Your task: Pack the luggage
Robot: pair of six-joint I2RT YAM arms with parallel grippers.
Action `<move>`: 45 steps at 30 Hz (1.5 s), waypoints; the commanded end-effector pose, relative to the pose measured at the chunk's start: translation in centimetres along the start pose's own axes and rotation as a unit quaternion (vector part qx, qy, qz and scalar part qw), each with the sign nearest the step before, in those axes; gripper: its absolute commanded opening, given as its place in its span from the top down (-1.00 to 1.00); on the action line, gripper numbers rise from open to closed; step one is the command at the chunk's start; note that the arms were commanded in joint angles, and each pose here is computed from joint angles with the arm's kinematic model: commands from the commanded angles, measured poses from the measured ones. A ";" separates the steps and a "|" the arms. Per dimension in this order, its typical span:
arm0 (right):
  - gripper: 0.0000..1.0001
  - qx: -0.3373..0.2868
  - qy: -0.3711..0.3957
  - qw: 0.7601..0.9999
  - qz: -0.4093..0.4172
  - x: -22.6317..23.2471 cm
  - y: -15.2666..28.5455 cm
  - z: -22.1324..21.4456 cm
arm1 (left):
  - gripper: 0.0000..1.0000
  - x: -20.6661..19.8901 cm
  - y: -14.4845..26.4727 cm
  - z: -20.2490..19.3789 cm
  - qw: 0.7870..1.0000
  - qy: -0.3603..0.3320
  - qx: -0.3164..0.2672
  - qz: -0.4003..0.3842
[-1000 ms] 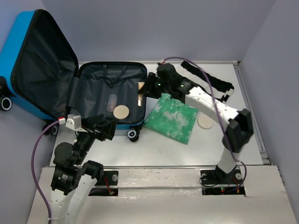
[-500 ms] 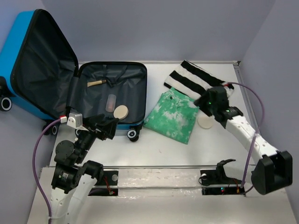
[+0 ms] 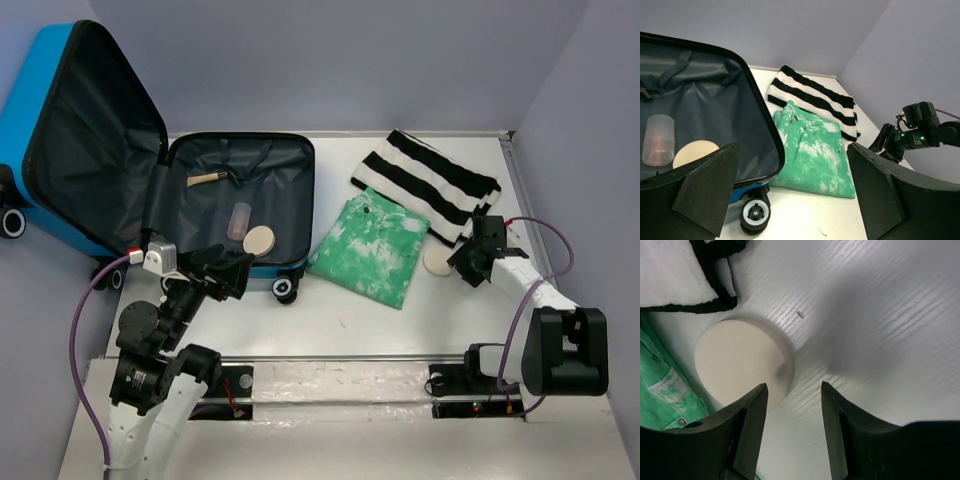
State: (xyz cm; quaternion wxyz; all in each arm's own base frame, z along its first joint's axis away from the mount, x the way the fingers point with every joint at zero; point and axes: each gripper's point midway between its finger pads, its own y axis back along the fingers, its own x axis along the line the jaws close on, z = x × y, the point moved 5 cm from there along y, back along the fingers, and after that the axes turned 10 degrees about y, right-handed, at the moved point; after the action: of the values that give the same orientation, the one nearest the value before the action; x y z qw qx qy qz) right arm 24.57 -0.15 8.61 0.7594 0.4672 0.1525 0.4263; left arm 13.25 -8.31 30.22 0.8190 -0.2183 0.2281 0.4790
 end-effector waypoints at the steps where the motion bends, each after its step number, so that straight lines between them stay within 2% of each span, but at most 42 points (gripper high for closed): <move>1: -0.01 -0.023 0.012 0.999 0.038 1.6 -0.8 1.5 | -0.98 -1.3 0.2 1.4 0.999 -0.006 -0.024 -0.028; 4: 0.22 -0.001 0.016 0.999 0.037 1.7 -2.2 0.8 | -0.98 -1.4 0.3 1.4 0.999 -0.005 -0.024 -0.029; 5: 0.43 0.005 0.017 0.999 0.036 1.8 -2.7 0.6 | -0.98 -1.3 0.2 1.4 0.999 -0.005 -0.024 -0.027; 8: 0.80 0.002 0.015 0.999 0.033 1.4 -2.9 0.2 | -0.98 -1.3 0.2 1.4 0.999 -0.005 -0.023 -0.027; 12: 0.86 -0.036 0.017 0.998 0.045 1.0 -0.3 1.0 | -0.98 -1.3 0.0 1.3 0.999 -0.004 -0.019 -0.027; 13: 0.86 -0.061 0.019 0.996 0.065 1.2 1.4 1.8 | -0.98 -1.3 0.0 1.3 0.999 -0.004 -0.019 -0.027; 17: 0.86 -0.091 0.016 0.984 0.150 2.7 6.5 3.0 | -0.98 -1.2 -0.1 1.2 0.999 -0.004 -0.018 -0.026; 18: 0.86 -0.089 0.025 0.975 0.202 4.5 8.3 3.3 | -0.98 -1.2 -0.1 1.1 1.000 -0.004 -0.015 -0.026; 22: 0.86 -0.088 0.046 0.952 0.291 9.8 12.3 3.6 | -0.98 -1.0 -0.4 1.0 1.000 -0.002 -0.009 -0.023; 23: 0.86 -0.085 0.073 0.938 0.328 13.6 14.2 3.2 | -0.98 -1.0 -0.5 1.0 1.000 -0.003 -0.009 -0.022; 25: 0.86 -0.072 0.102 0.920 0.372 18.1 16.1 2.2 | -0.98 -0.9 -0.6 0.9 1.000 -0.003 -0.006 -0.020; 26: 0.86 -0.080 0.121 0.889 0.434 22.1 20.0 1.9 | -0.98 -0.8 -0.7 0.9 1.000 -0.003 -0.006 -0.018; 27: 0.86 -0.051 0.146 0.889 0.432 25.3 18.6 0.4 | -0.98 -0.7 -0.7 0.9 1.000 -0.004 -0.006 -0.015; 28: 0.86 -0.046 0.164 0.878 0.448 27.7 19.3 -0.4 | -0.98 -0.6 -0.8 0.8 1.000 -0.004 -0.003 -0.014; 29: 0.59 -0.059 0.176 0.848 0.497 31.3 23.4 -0.2 | -0.98 -0.5 -0.9 0.8 1.000 -0.003 -0.003 -0.011; 30: 0.28 -0.045 0.194 0.832 0.517 33.3 24.1 -0.9 | -0.98 -0.5 -1.0 0.8 1.000 -0.004 -0.001 -0.010; 31: -0.03 -0.019 0.217 0.836 0.504 35.6 21.6 -2.4 | -0.98 -0.4 -1.0 0.7 1.000 -0.003 0.000 -0.006; 32: -0.24 -0.018 0.219 0.833 0.508 36.7 21.8 -2.2 | -0.98 -0.4 -1.0 0.7 1.000 -0.003 0.000 -0.006; 33: -0.57 -0.031 0.212 0.839 0.501 37.3 21.6 -1.1 | -0.98 -0.4 -1.0 0.8 1.000 -0.004 0.000 -0.007; 35: -0.67 -0.028 0.209 0.862 0.462 36.0 18.3 -0.9 | -0.98 -0.4 -1.0 0.8 1.000 -0.004 -0.001 -0.006; 36: -0.67 -0.030 0.195 0.877 0.439 34.6 16.4 0.4 | -0.98 -0.5 -0.9 0.8 1.000 -0.005 -0.001 -0.010; 37: -0.67 -0.043 0.180 0.882 0.433 33.1 16.6 1.7 | -0.98 -0.6 -0.9 0.8 1.000 -0.004 -0.003 -0.013; 38: -0.67 -0.034 0.178 0.898 0.401 31.7 13.9 1.4 | -0.98 -0.6 -0.8 0.8 1.000 -0.005 -0.004 -0.014; 40: -0.67 -0.053 0.149 0.927 0.339 26.5 10.9 2.9 | -0.98 -0.8 -0.7 0.8 1.000 -0.005 -0.002 -0.020; 42: -0.66 -0.081 0.131 0.938 0.310 22.7 10.8 4.1 | -0.98 -0.9 -0.6 0.8 1.000 -0.005 -0.003 -0.023; 44: -0.67 -0.067 0.133 0.955 0.257 18.2 7.9 2.6 | -0.98 -0.9 -0.6 0.8 1.000 -0.005 -0.005 -0.024; 45: -0.73 -0.075 0.128 0.958 0.247 16.7 8.1 2.6 | -0.98 -0.9 -0.6 0.8 1.000 -0.004 -0.005 -0.024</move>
State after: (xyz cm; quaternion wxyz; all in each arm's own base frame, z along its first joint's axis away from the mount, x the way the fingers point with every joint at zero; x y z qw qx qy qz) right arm 34.77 17.21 19.27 0.5918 0.4091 0.1096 0.6859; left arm 14.10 -8.61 29.71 0.8179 -0.2021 0.2406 0.4821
